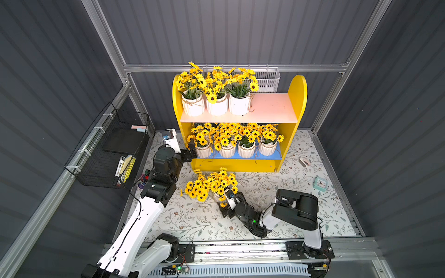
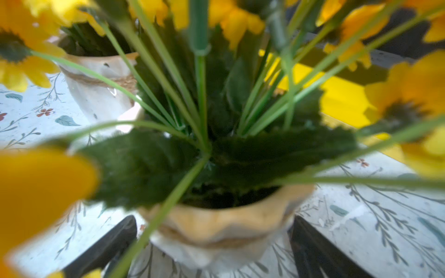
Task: Take the sunflower pots off the shelves
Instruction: Place the sunflower pot at the center of the board.
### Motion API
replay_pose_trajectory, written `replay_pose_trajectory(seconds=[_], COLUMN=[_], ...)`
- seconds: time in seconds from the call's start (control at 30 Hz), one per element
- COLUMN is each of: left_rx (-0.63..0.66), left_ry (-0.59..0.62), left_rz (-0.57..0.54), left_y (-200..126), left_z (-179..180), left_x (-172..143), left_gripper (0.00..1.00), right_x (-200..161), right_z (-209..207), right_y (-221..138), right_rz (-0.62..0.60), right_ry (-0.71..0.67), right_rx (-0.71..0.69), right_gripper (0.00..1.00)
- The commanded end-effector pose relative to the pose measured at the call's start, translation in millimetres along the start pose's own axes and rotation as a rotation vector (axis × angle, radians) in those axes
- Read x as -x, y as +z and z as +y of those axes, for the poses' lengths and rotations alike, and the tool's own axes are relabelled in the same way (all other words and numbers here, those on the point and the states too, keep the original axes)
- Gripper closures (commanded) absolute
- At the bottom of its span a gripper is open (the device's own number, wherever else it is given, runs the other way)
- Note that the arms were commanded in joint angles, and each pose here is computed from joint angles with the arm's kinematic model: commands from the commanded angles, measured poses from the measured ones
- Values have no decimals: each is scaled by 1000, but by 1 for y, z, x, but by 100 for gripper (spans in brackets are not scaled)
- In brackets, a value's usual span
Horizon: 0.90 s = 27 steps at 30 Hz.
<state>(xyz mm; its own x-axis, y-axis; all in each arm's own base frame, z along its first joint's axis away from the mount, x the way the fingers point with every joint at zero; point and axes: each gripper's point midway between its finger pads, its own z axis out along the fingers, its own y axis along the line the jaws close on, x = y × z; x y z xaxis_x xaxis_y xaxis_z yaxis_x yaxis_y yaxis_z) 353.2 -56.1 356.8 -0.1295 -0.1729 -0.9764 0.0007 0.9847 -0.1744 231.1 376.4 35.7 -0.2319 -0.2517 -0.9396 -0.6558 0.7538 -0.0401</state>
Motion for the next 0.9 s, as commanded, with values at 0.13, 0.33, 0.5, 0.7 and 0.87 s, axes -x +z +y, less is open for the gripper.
replay_pose_trajectory(seconds=[0.13, 0.33, 0.5, 0.7, 0.87], left_rx=[-30, -55, -103, -182, -298], left_ry=[-15, -19, -17, -6, 12], left_rz=[-51, -49, -39, -32, -16], left_y=[-9, -10, -9, -5, -6], left_z=[-4, -8, -17, -32, -53], left_x=[18, 19, 17, 18, 14], left_gripper=[0, 0, 1, 1, 0], right_x=[-1, 5, 11, 29, 46], right_z=[4, 0, -7, -26, -35], right_y=[-17, -30, -51, -84, -102], right_rz=[57, 111, 189, 197, 198], right_ry=[6, -27, -8, 1, -15], right_rx=[28, 24, 20, -6, -15], right_gripper=[1, 1, 1, 1, 1])
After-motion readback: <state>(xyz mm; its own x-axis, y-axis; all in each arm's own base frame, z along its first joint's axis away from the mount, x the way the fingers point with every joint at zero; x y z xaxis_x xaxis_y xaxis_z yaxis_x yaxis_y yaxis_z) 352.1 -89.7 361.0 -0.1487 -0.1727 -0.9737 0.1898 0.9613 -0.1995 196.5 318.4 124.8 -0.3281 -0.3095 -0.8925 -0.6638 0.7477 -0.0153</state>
